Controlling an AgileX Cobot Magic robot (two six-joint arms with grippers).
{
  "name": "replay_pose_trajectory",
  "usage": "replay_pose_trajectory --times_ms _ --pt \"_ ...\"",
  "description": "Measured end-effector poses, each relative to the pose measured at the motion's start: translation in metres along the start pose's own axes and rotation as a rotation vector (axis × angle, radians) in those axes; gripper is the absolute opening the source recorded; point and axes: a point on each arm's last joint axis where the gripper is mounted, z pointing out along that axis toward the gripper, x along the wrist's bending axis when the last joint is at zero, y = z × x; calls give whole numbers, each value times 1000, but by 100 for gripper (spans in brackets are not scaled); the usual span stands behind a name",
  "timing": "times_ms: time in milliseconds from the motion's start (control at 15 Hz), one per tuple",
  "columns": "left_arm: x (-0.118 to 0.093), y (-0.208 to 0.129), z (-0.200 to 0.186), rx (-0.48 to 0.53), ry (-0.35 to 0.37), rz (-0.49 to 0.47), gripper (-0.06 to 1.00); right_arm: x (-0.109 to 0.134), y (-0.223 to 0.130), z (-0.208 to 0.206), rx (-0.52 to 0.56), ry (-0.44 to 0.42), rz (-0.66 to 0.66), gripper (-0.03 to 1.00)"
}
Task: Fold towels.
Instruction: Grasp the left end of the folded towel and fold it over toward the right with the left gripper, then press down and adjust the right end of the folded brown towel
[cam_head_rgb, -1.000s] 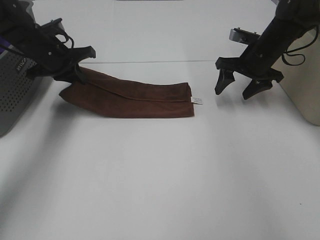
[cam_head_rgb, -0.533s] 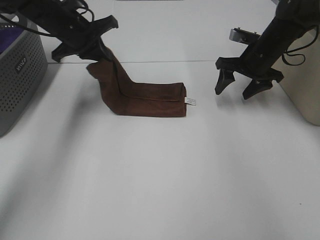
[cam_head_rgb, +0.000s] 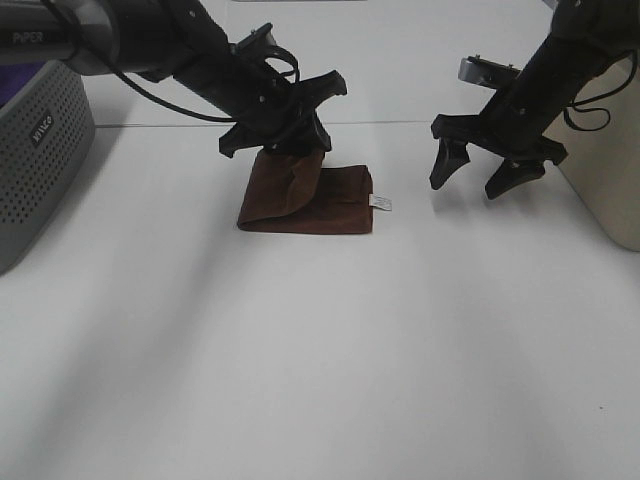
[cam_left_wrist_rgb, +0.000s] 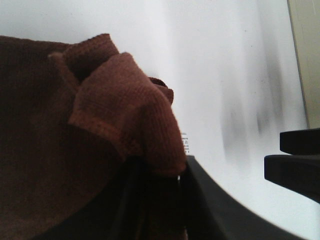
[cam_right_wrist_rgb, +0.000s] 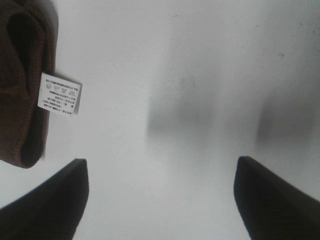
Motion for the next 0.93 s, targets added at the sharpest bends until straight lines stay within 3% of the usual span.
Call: replay_pose_trajectory --times_ms 333,533,800,933 --pt "-3 -3 9 -16 -40 -57 42 0 0 0 2 0 0 77" --pt "-3 -5 8 12 -52 4 57 3 0 0 -1 38 21 77" --pt "17 25 -26 -46 24 94 59 23 1 -4 -11 261 5 77" --pt "33 39 -44 -52 71 114 60 44 8 -11 -86 479 -16 77"
